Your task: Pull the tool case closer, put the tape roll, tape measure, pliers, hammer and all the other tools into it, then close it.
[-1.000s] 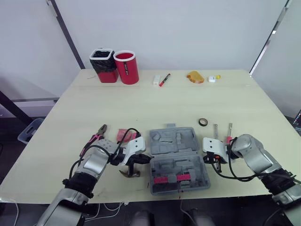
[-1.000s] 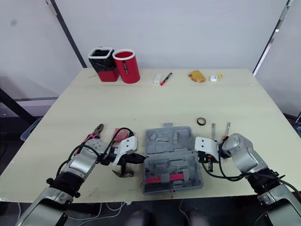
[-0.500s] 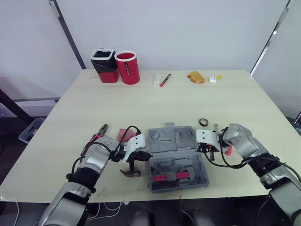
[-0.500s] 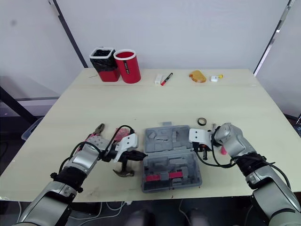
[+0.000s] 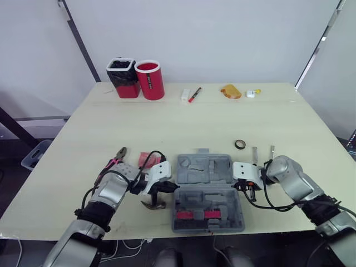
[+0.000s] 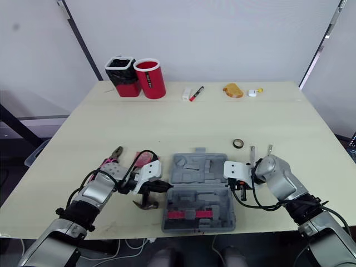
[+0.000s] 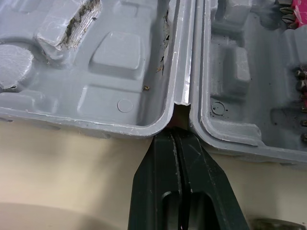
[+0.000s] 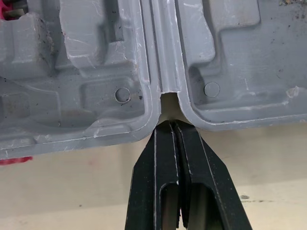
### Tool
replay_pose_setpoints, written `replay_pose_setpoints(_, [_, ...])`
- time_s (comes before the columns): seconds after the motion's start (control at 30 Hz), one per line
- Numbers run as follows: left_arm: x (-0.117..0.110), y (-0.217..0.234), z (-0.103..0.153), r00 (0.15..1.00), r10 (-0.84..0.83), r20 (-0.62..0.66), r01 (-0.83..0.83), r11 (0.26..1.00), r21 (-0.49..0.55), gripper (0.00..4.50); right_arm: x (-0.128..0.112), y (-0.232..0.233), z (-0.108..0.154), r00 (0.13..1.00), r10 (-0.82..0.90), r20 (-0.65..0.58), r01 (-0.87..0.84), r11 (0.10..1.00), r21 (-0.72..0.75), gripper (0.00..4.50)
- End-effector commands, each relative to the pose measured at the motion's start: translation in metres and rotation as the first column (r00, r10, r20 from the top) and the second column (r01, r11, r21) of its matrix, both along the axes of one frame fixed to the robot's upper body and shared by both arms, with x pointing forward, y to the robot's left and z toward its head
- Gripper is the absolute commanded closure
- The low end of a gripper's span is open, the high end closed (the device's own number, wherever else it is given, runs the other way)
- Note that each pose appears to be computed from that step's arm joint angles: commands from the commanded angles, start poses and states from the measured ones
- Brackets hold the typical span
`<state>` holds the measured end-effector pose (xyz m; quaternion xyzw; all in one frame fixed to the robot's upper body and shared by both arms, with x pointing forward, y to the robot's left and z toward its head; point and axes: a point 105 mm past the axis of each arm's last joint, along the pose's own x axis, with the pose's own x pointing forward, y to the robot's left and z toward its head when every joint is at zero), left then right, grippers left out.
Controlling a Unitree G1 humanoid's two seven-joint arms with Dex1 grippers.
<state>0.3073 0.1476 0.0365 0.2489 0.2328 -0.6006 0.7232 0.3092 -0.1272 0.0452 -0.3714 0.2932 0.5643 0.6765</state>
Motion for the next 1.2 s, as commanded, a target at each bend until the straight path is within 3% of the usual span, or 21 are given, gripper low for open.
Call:
replay_pose_setpoints(0.03, [-0.013,-0.011,-0.004,0.997,-0.070,-0.028,0.070,0.998,-0.001,4.50,-0.009,0.008,0.006,0.999,0.037,-0.007,-0.037,0.999,0.038,4.44])
replay_pose_setpoints(0.8, [-0.035,-0.014,-0.008,0.992,-0.107,-0.074,0.108,0.994,0.008,4.50,-0.028,-0.010,0.001,0.999,-0.016,-0.046,0.017,1.000,0.023,4.44])
replay_pose_setpoints(1.2, [-0.034,-0.008,-0.006,0.995,-0.074,-0.073,0.076,0.997,0.020,4.50,-0.033,0.000,-0.001,0.998,0.002,-0.061,0.000,0.999,0.039,4.44])
